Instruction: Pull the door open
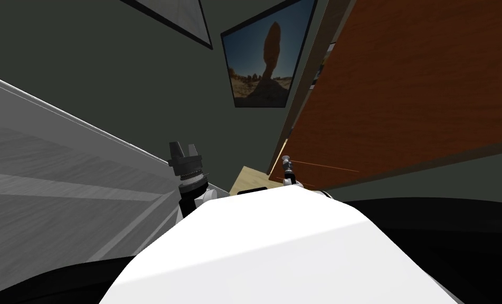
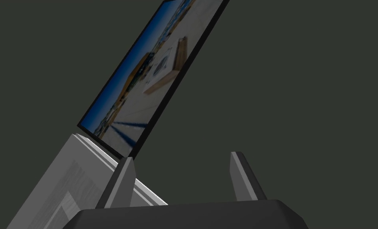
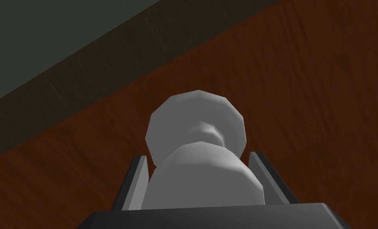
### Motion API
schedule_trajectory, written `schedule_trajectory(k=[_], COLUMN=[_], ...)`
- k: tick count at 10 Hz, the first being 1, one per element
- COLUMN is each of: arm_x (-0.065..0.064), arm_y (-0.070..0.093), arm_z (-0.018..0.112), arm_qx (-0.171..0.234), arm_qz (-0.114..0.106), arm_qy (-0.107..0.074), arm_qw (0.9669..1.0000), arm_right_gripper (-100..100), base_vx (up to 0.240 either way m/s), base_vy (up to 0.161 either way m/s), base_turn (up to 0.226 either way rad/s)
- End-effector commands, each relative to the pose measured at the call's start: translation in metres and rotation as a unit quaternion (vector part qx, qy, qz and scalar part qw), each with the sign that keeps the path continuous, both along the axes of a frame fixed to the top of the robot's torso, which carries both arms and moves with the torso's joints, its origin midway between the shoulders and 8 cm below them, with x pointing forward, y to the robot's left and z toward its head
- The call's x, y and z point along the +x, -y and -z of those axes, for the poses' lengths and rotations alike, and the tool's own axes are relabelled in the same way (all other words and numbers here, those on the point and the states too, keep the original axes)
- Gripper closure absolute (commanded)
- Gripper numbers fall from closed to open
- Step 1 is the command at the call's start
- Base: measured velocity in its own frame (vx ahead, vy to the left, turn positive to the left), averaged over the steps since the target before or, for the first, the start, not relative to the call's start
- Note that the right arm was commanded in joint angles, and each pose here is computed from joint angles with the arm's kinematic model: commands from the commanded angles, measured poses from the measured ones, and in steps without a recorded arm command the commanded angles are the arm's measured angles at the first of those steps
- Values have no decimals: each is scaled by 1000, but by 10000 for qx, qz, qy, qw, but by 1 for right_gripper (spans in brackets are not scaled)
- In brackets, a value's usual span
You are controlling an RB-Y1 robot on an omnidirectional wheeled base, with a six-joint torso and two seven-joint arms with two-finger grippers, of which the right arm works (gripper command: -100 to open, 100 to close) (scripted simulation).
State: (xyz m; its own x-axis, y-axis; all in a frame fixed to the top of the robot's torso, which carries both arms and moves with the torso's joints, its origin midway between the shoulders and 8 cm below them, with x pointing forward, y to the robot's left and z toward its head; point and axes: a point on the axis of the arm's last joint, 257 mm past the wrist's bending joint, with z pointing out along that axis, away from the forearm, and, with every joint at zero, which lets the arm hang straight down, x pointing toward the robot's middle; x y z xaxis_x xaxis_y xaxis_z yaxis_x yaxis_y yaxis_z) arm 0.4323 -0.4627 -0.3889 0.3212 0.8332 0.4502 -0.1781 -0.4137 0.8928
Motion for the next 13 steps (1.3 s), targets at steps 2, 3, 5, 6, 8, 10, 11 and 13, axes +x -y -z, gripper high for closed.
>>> schedule_trajectory(k=[2, 3, 5, 6, 8, 10, 11, 13], arm_x=[1, 0, -1, -2, -2, -3, -3, -5], arm_y=[2, 4, 6, 8, 10, 12, 12, 16], arm_z=[-2, -2, -2, -2, -1, -1, -1, -1], arm_qx=[272, 485, 715, 858, 1123, 1362, 1377, 1726], arm_qz=[36, 77, 117, 159, 197, 232, 232, 305], arm_qy=[142, 225, 317, 376, 486, 588, 595, 749], arm_qw=[9995, 9985, 9969, 9955, 9923, 9887, 9884, 9817], arm_right_gripper=[100, 100, 100, 100, 100, 100, 100, 100], base_vx=[-43, -54, -45, -63, -53, -47, -41, -50], base_vy=[-9, -8, -11, -26, -14, -4, -5, -11], base_turn=[55, 86, 64, 123, 69, 58, 40, 94])
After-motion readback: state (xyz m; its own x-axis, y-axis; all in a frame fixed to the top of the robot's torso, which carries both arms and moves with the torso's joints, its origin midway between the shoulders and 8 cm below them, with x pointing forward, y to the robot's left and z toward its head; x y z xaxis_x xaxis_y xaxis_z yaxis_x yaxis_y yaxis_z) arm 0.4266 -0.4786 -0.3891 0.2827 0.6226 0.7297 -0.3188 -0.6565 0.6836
